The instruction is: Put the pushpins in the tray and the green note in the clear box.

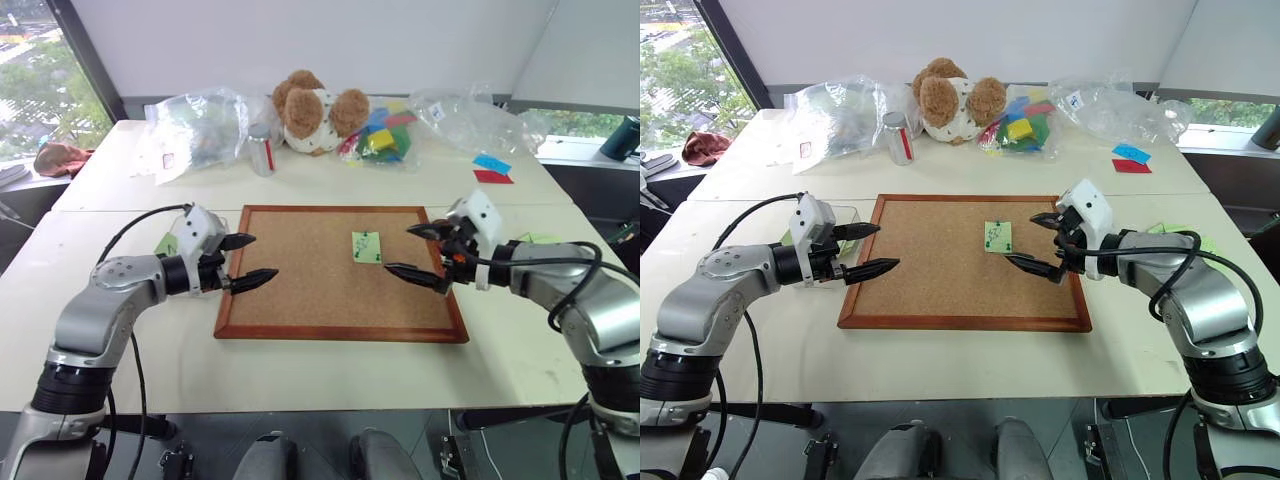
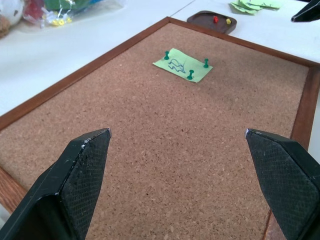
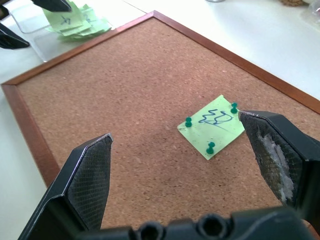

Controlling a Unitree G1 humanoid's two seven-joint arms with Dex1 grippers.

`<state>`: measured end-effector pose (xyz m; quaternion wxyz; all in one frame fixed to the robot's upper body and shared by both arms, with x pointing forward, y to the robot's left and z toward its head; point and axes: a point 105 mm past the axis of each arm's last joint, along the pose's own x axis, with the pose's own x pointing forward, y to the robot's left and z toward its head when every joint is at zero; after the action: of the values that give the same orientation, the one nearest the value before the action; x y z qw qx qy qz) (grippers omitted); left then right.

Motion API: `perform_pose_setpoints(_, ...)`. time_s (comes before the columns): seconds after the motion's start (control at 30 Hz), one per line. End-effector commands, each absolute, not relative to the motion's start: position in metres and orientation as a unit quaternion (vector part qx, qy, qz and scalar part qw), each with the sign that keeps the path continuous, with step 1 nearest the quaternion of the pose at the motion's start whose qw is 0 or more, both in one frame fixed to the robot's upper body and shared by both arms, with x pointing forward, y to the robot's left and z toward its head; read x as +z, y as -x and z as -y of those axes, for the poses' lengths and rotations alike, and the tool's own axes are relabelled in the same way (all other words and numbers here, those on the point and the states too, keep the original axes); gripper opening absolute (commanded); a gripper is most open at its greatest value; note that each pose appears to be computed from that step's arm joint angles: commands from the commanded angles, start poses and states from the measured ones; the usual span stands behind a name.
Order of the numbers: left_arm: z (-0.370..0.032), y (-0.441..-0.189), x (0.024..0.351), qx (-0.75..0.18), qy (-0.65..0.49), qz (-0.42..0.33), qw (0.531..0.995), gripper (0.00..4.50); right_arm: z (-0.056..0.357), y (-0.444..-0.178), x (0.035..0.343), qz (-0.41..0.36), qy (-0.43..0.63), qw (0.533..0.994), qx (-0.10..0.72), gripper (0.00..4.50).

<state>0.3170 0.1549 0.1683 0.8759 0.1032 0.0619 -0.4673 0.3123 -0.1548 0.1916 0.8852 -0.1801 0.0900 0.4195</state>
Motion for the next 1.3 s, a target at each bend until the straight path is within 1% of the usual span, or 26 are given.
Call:
perform_pose_setpoints(0.03,-0.154,-0.317,0.18,-0.467,-0.104,-0.039,0.877,4.42,0.156,-0.309,0.205,-0.065,0.19,0.887,0.416,4.41)
perform_pose_setpoints(0.13,-0.152,-0.316,0.182,-0.476,-0.093,-0.039,0.874,4.42,0.156,-0.308,0.205,-0.066,0.19,0.888,0.414,4.41)
perform_pose_setpoints(0.57,-0.148,-0.318,0.174,-0.481,-0.108,-0.048,0.869,4.42,0.156,-0.307,0.202,-0.067,0.186,0.891,0.408,4.41)
perform_pose_setpoints(0.9,-0.127,-0.322,0.153,-0.481,-0.121,-0.046,0.867,4.42,0.155,-0.307,0.201,-0.067,0.185,0.892,0.407,4.41)
perform_pose_setpoints(0.93,-0.124,-0.322,0.15,-0.484,-0.125,-0.045,0.865,4.19,0.154,-0.307,0.201,-0.067,0.186,0.891,0.408,4.48)
perform_pose_setpoints(1.0,-0.117,-0.322,0.145,-0.482,-0.122,-0.042,0.867,3.58,0.153,-0.306,0.2,-0.067,0.186,0.891,0.409,4.5)
perform_pose_setpoints(1.13,-0.105,-0.323,0.134,-0.482,-0.115,-0.043,0.868,1.63,0.15,-0.308,0.2,-0.066,0.183,0.892,0.409,4.5)
perform_pose_setpoints(1.23,-0.1,-0.324,0.125,-0.479,-0.123,-0.047,0.868,0.06,0.146,-0.313,0.199,-0.065,0.177,0.894,0.406,4.5)
perform_pose_setpoints(1.3,-0.097,-0.328,0.119,-0.472,-0.118,-0.053,0.872,0.02,0.143,-0.323,0.196,-0.072,0.165,0.902,0.393,4.5)
